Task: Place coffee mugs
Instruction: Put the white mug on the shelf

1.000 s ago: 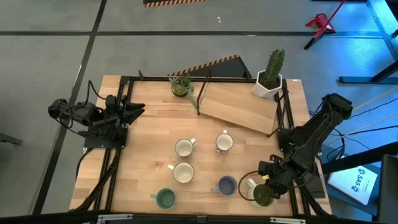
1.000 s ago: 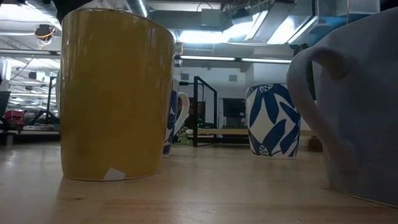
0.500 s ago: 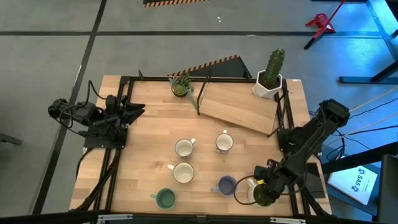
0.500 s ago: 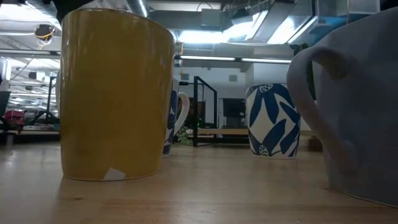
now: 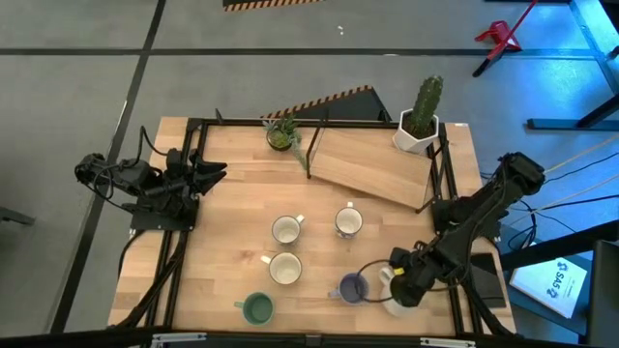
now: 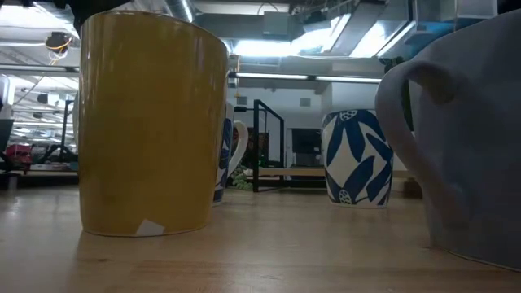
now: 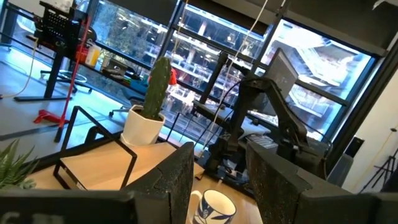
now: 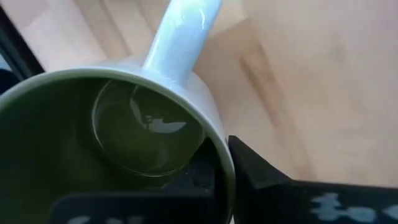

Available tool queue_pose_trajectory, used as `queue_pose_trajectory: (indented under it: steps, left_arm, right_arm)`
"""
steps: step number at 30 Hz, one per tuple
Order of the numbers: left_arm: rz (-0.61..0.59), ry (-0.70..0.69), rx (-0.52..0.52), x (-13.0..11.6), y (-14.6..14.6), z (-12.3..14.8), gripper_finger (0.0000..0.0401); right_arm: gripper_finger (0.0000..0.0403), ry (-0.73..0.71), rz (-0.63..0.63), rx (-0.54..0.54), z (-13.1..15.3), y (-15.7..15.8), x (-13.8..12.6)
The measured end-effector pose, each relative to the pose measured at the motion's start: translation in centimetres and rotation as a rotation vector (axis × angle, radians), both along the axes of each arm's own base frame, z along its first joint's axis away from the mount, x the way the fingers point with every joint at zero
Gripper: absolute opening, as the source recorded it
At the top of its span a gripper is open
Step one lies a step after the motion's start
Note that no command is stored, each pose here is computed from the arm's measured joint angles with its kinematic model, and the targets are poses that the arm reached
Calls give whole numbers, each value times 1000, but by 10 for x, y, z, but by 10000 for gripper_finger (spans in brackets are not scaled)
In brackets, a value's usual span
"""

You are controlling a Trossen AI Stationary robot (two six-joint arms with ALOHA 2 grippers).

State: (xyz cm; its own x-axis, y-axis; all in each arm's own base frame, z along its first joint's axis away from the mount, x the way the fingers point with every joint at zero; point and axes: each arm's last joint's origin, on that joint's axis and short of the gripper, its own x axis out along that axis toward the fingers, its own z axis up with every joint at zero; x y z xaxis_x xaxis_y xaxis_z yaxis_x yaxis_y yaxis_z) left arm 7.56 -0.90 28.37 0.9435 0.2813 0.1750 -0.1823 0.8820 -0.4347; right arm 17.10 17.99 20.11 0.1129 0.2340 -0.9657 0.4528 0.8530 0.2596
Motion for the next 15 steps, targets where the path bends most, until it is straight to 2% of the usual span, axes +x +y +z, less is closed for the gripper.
queue_pose_trajectory:
  steps: [7,11,15]
  left_arm:
    - [0,4,2,0,0,0,142]
    - [0,6,2,0,0,-1,142]
    - [0,6,2,0,0,-1,142]
  right_arm:
    - [3,87,-76,-100,56,-34,-6]
    - [2,60,-116,-144,103,-61,-2]
    - [1,54,-120,-227,138,-98,5]
